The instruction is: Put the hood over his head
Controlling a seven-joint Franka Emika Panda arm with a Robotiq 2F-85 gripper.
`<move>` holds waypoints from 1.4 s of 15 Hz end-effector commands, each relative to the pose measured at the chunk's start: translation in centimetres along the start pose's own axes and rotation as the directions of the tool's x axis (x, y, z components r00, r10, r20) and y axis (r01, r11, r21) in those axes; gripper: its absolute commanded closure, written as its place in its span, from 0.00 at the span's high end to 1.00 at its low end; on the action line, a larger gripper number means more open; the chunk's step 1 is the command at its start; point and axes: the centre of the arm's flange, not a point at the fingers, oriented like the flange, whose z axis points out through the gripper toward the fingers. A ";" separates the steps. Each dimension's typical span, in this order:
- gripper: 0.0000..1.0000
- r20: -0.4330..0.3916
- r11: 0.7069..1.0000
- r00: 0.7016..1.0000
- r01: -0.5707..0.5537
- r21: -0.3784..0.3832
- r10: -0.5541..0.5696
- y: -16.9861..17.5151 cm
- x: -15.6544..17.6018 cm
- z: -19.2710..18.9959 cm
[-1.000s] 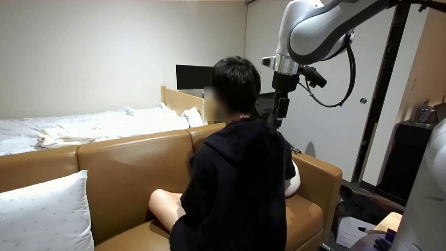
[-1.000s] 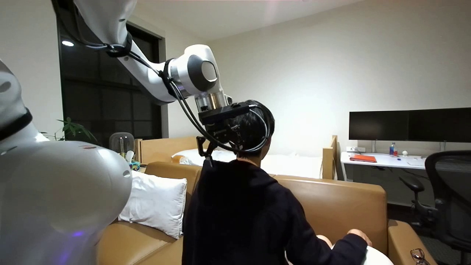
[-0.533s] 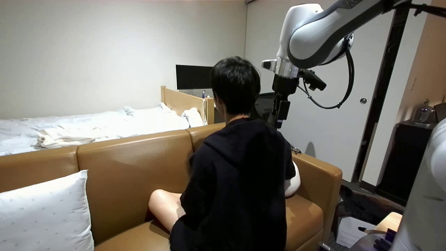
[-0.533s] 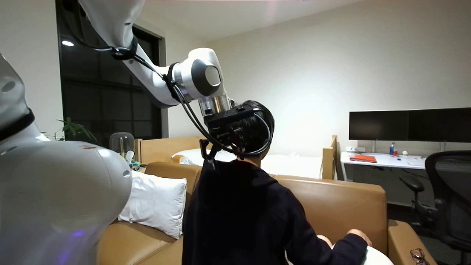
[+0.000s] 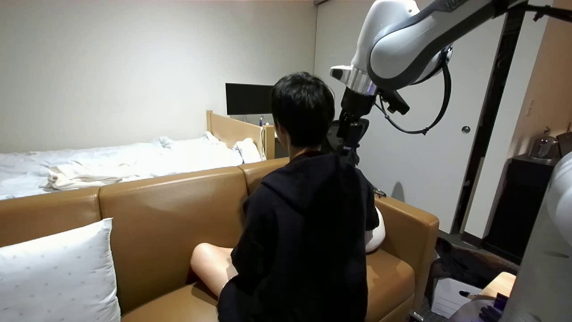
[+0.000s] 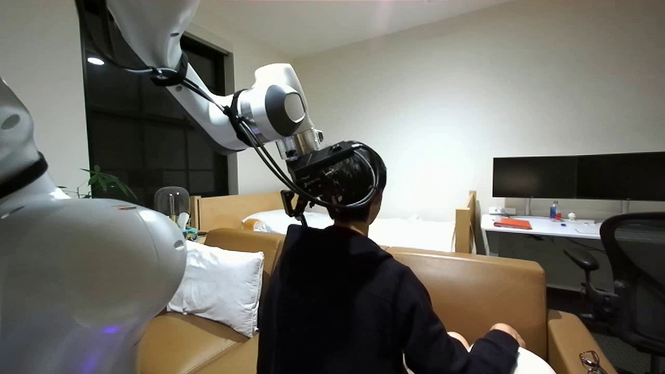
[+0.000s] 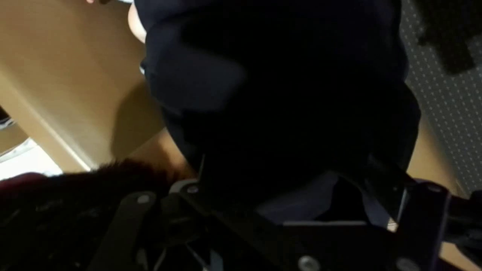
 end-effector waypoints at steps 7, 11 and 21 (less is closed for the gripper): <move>1.00 -0.201 0.984 0.963 0.174 -0.041 -0.179 -4.4 2.6 0.7; 1.00 -0.188 0.991 0.973 0.132 -0.018 -0.133 -4.5 3.3 0.8; 1.00 -0.191 0.992 0.974 0.124 -0.014 -0.124 -4.4 3.2 0.9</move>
